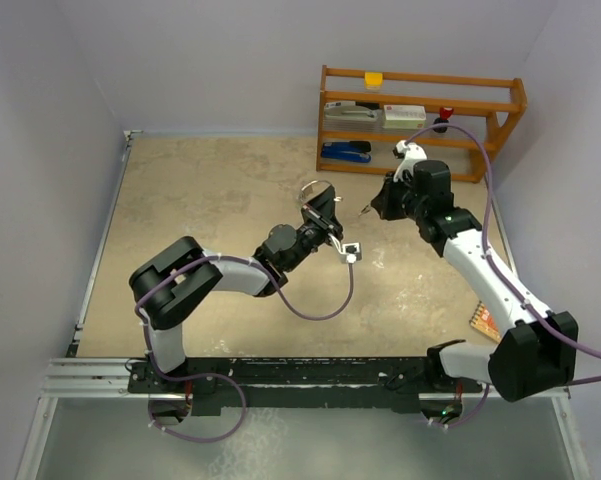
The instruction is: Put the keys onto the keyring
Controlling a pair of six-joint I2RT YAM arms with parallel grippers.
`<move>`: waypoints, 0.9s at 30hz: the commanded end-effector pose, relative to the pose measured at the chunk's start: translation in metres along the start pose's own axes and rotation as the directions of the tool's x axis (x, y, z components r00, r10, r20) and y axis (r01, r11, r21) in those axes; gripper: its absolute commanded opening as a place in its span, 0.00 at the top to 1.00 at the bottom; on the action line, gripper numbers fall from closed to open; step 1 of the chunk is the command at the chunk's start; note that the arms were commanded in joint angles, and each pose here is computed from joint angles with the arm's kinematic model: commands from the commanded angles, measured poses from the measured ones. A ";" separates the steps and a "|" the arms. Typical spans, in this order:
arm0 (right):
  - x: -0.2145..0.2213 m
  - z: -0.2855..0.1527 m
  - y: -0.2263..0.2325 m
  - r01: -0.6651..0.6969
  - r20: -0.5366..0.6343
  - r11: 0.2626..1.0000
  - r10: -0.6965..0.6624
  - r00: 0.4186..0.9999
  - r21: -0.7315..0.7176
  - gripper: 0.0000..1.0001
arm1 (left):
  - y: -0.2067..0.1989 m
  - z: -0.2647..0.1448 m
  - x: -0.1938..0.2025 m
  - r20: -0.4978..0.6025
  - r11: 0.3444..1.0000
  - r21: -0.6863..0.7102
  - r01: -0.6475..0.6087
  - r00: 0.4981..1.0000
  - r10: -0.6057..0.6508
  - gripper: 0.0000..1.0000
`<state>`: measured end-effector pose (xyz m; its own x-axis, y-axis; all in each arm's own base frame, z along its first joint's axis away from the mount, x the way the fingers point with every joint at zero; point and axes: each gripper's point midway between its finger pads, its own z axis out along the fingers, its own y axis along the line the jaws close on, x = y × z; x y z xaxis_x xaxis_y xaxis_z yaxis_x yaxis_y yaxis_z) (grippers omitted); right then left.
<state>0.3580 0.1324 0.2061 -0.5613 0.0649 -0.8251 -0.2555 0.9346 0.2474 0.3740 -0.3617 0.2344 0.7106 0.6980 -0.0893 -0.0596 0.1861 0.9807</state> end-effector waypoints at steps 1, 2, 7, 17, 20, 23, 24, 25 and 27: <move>-0.037 -0.003 0.037 0.075 0.075 0.979 -0.062 0.995 -0.191 1.00 | 0.031 0.006 -0.014 0.046 0.995 -0.096 0.030 0.999 -0.026 1.00; -0.037 -0.002 0.041 0.076 0.069 0.974 -0.062 0.996 -0.214 1.00 | 0.031 0.006 -0.014 0.049 0.995 -0.096 0.030 0.998 -0.025 1.00; -0.047 -0.006 0.055 0.098 0.103 0.955 -0.072 0.992 -0.281 1.00 | 0.031 0.008 -0.021 0.067 0.995 -0.092 0.025 0.998 -0.019 1.00; -0.058 -0.022 0.077 0.114 0.120 0.916 -0.073 0.990 -0.384 1.00 | 0.028 0.011 -0.021 0.062 0.997 -0.082 0.009 0.998 -0.004 1.00; -0.058 -0.029 0.082 0.114 0.111 0.906 -0.075 0.991 -0.407 1.00 | 0.029 0.013 -0.021 0.059 0.996 -0.085 0.005 0.998 0.000 1.00; -0.057 -0.033 0.084 0.113 0.102 0.901 -0.076 0.992 -0.419 1.00 | 0.026 0.015 -0.021 0.055 0.997 -0.076 -0.008 0.998 0.012 1.00; -0.056 -0.034 0.085 0.111 0.100 0.899 -0.076 0.992 -0.423 1.00 | 0.027 0.015 -0.020 0.053 0.997 -0.079 -0.010 0.999 0.014 1.00; -0.055 -0.035 0.086 0.110 0.095 0.896 -0.076 0.993 -0.430 1.00 | 0.027 0.016 -0.020 0.048 0.997 -0.079 -0.013 0.999 0.017 1.00; -0.053 -0.037 0.087 0.107 0.083 0.894 -0.079 0.993 -0.435 1.00 | 0.027 0.017 -0.018 0.039 0.997 -0.080 -0.016 0.999 0.019 1.00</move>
<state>0.3464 0.1920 0.2568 -0.5271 0.0196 -0.8496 -0.5681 0.7353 0.3695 0.3703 -0.3766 0.2383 0.7354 0.6730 -0.0790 -0.0629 0.1839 0.9809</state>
